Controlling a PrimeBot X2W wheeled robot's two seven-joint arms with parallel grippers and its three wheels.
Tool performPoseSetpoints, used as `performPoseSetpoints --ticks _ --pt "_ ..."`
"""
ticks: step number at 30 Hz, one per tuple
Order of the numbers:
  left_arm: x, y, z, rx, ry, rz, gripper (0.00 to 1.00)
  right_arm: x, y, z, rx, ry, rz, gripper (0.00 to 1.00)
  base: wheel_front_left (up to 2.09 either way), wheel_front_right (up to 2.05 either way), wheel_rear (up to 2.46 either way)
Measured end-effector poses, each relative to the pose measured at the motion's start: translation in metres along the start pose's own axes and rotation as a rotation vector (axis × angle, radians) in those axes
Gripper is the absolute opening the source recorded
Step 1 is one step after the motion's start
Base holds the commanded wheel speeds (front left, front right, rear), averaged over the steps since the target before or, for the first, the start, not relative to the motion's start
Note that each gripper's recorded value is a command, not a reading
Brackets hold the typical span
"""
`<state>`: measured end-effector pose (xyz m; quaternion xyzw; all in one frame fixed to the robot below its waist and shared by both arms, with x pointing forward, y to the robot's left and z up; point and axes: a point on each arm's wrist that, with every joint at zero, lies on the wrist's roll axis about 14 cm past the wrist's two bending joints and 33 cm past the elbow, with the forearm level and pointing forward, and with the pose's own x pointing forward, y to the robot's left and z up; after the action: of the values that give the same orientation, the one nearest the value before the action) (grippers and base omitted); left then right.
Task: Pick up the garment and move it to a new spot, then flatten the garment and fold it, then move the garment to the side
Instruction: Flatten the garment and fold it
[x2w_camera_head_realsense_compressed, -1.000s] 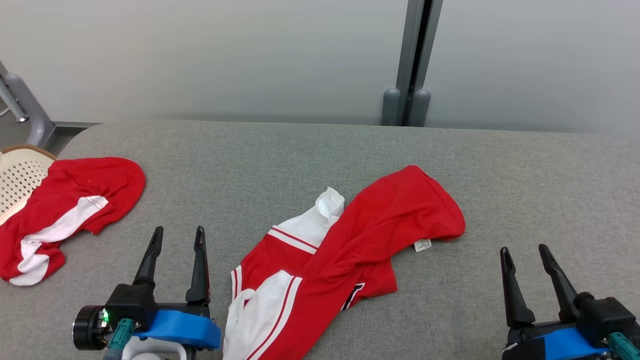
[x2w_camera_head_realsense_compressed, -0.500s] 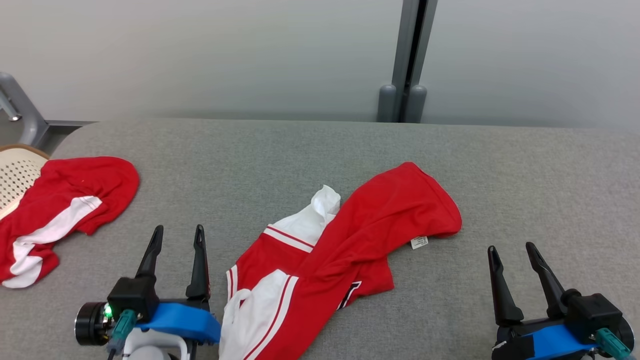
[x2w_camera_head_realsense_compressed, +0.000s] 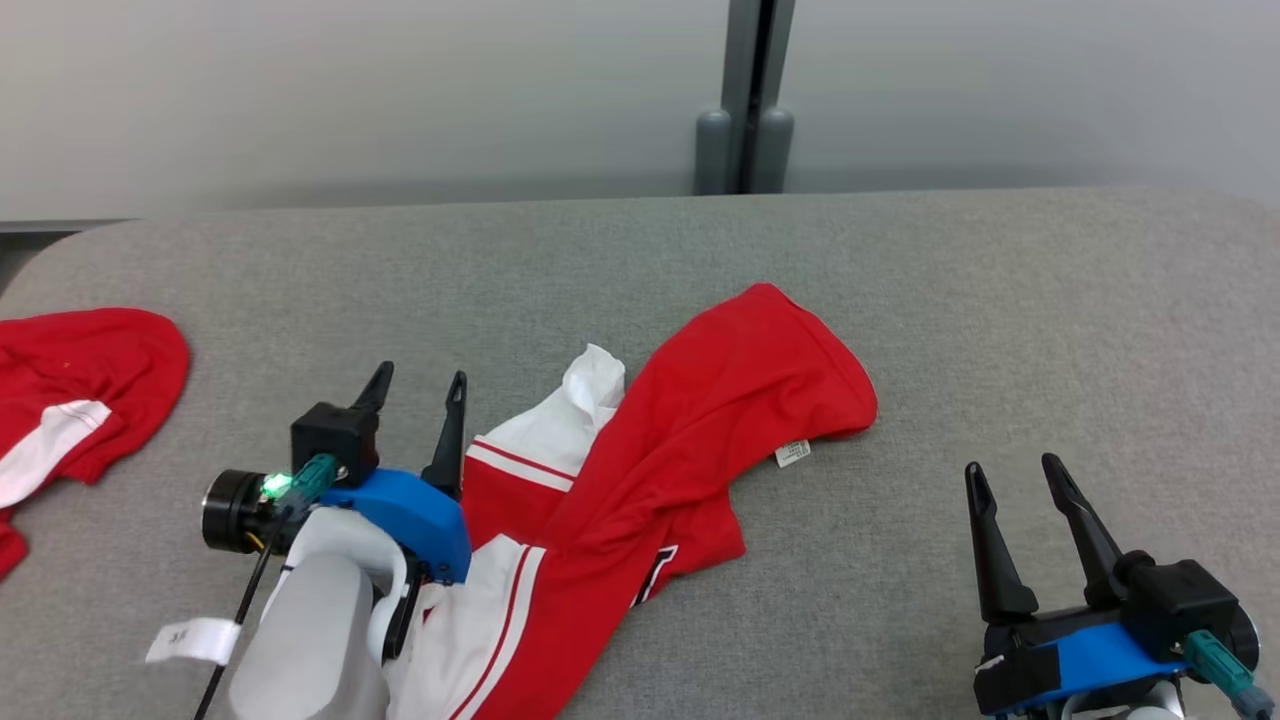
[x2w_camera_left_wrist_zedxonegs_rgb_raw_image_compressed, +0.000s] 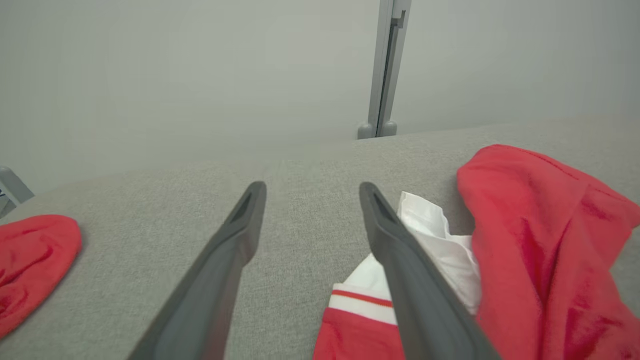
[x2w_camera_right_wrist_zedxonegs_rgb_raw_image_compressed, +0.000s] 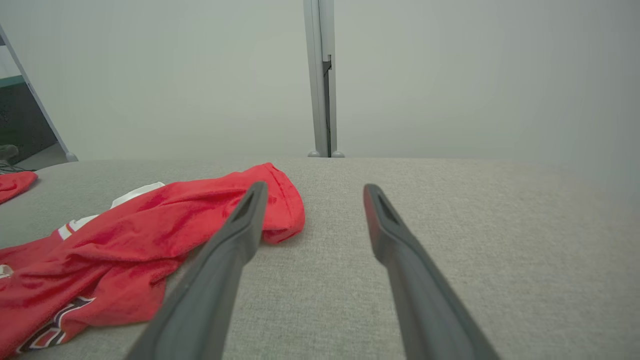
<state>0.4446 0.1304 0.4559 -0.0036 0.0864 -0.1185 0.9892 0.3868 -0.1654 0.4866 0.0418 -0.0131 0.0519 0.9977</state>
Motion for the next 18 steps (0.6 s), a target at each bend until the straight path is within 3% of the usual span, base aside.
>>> performPoseSetpoints --ticks 8,18 --pt "0.005 -0.024 -0.059 -0.003 0.251 -0.087 1.00 0.000 -0.012 -0.002 -0.002 0.007 -0.034 1.00 0.00 0.00 0.00" --pt "-0.018 -0.022 -0.107 0.007 0.455 -0.102 1.00 -0.002 -0.015 0.000 0.004 0.002 -0.045 1.00 0.00 0.00 0.00"
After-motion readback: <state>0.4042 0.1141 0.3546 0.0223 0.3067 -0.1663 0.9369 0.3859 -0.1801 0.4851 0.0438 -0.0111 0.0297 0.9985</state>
